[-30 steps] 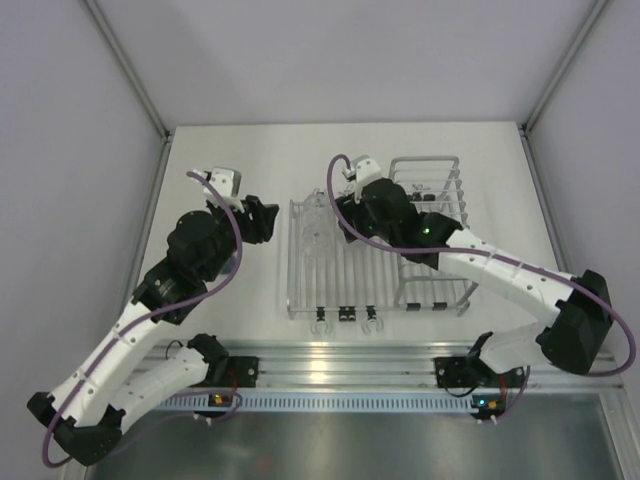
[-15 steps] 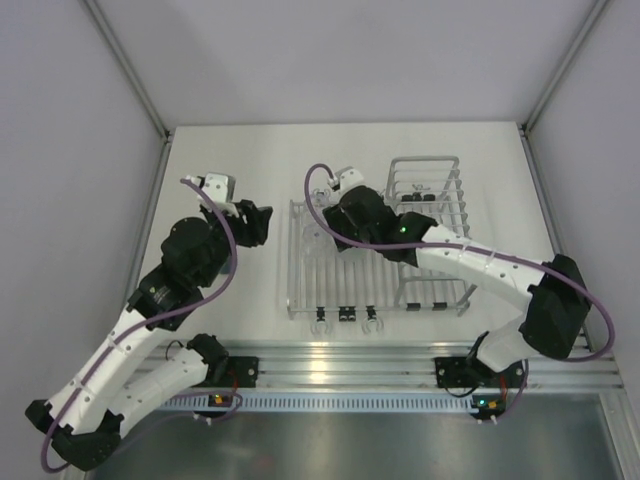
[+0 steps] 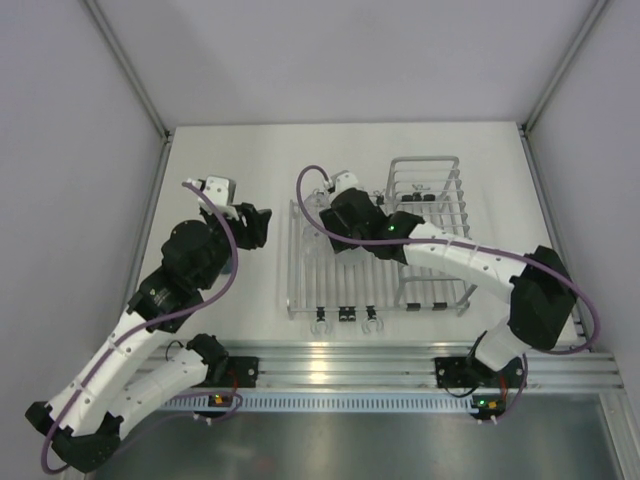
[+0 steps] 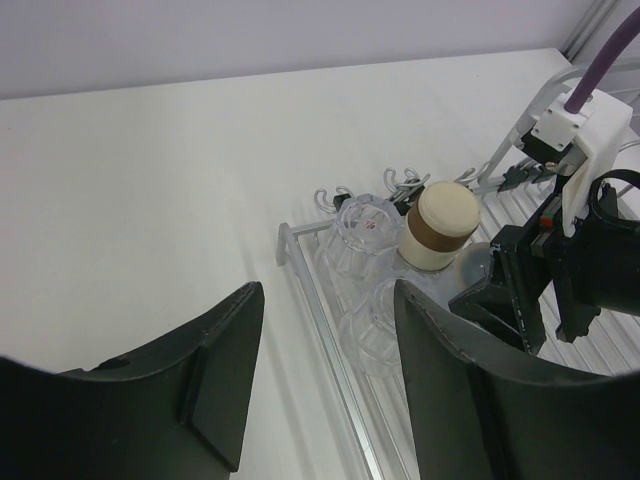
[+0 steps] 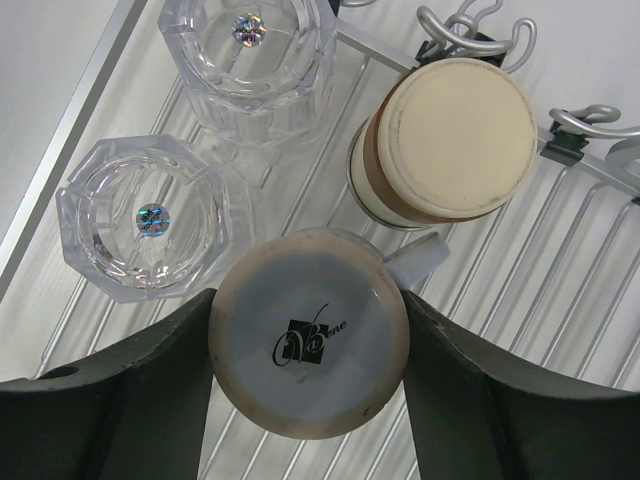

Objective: Load the cups into the dish rack

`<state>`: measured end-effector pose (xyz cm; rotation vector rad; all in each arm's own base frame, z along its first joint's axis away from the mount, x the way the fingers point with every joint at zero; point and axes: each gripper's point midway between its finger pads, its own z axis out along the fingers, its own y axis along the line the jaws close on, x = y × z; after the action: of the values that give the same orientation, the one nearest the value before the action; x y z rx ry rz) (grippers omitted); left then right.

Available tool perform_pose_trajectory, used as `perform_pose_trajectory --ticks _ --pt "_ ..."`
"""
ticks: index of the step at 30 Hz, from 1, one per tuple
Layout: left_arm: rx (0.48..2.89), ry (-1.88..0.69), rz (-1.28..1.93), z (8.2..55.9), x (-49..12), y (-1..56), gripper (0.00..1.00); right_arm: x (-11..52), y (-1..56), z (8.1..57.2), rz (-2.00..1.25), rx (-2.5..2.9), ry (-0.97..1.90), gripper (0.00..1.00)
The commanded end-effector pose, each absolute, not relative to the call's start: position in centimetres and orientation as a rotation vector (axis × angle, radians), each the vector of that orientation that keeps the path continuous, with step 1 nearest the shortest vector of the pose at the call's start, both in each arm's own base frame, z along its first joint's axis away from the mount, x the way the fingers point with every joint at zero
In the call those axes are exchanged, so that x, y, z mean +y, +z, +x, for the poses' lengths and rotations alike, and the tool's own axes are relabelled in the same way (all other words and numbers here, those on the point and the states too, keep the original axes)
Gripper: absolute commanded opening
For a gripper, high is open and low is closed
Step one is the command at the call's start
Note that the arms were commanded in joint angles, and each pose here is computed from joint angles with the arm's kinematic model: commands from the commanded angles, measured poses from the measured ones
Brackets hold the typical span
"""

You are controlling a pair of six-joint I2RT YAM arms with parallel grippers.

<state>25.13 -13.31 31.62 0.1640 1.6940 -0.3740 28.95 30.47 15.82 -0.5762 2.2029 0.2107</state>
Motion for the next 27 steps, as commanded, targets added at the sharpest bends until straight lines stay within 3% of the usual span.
perform_pose_trajectory --ticks 1,20,22,23,26,27 --pt "1.671 -0.354 0.155 25.2 -12.8 32.1 0.60 32.3 18.4 29.9 -0.505 2.120 0.263 0.00" --pt "1.679 -0.348 0.153 25.2 -12.7 31.6 0.62 31.2 15.4 29.7 -0.463 2.170 0.202 0.01" --pt "1.679 -0.348 0.153 25.2 -12.7 31.6 0.63 30.9 15.2 29.7 -0.457 2.178 0.195 0.09" --pt "1.681 -0.347 0.154 25.2 -12.7 31.6 0.63 30.9 15.3 29.6 -0.452 2.175 0.200 0.21" --pt "1.682 -0.349 0.154 25.2 -12.8 31.5 0.63 30.8 15.5 29.5 -0.458 2.178 0.197 0.38" --pt "1.682 -0.349 0.154 25.2 -12.8 31.5 0.63 30.7 15.6 29.5 -0.458 2.178 0.197 0.48"
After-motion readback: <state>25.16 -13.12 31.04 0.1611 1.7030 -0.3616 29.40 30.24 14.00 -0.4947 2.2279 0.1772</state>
